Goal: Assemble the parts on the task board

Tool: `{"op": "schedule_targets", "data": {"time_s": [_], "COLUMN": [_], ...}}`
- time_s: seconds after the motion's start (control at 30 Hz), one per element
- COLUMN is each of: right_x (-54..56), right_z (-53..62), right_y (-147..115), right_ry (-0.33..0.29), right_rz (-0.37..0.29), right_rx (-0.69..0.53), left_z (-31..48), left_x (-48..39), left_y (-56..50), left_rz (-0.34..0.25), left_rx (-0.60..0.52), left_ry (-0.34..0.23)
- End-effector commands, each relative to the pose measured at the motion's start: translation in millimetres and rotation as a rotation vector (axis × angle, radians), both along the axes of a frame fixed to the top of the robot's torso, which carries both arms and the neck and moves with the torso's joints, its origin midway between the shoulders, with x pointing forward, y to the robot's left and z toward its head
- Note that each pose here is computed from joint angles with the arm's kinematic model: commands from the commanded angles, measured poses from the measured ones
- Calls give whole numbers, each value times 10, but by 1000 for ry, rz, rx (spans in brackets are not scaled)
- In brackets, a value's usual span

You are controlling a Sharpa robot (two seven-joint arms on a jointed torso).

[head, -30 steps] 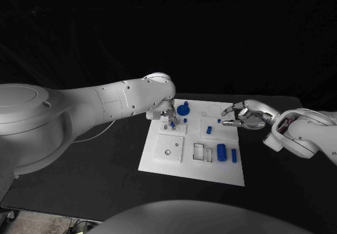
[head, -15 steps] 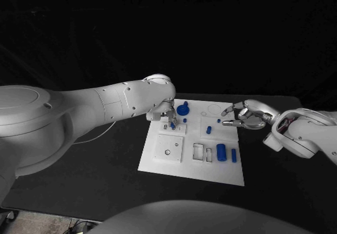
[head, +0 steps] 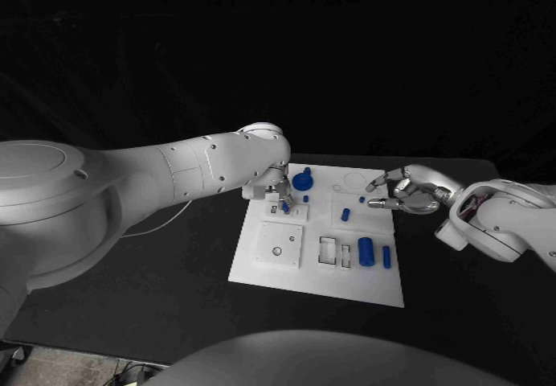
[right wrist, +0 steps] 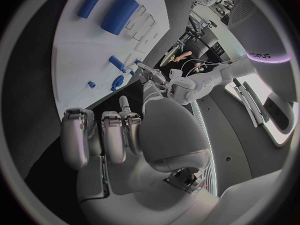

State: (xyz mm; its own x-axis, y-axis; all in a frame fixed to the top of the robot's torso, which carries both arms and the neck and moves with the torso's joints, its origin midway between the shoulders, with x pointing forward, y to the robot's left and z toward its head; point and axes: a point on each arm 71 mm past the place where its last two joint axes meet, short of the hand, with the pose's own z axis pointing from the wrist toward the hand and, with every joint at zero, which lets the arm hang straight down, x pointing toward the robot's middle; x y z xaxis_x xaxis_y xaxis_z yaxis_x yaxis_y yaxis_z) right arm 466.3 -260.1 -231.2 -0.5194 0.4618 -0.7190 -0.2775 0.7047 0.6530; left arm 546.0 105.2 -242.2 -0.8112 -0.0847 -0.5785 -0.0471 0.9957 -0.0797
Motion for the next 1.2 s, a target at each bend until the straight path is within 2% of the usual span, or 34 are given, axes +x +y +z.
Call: {"op": "schedule_targets", "data": {"time_s": [0.03,0.6,1.2], "right_x": [-9,-9,-10], "right_z": [-9,-11,-14], "right_y": [11,9,5], "right_ry": [9,9,10], "right_rz": [16,17,17], "right_rx": [0,-4,-4], "left_z": [-8,-35,-64], "left_x": [-14,-22,-27], "left_y": [2,-31,-10], "left_rz": [1,-3,-1], "left_rx": [19,17,23], "left_ry": [16,18,24]}}
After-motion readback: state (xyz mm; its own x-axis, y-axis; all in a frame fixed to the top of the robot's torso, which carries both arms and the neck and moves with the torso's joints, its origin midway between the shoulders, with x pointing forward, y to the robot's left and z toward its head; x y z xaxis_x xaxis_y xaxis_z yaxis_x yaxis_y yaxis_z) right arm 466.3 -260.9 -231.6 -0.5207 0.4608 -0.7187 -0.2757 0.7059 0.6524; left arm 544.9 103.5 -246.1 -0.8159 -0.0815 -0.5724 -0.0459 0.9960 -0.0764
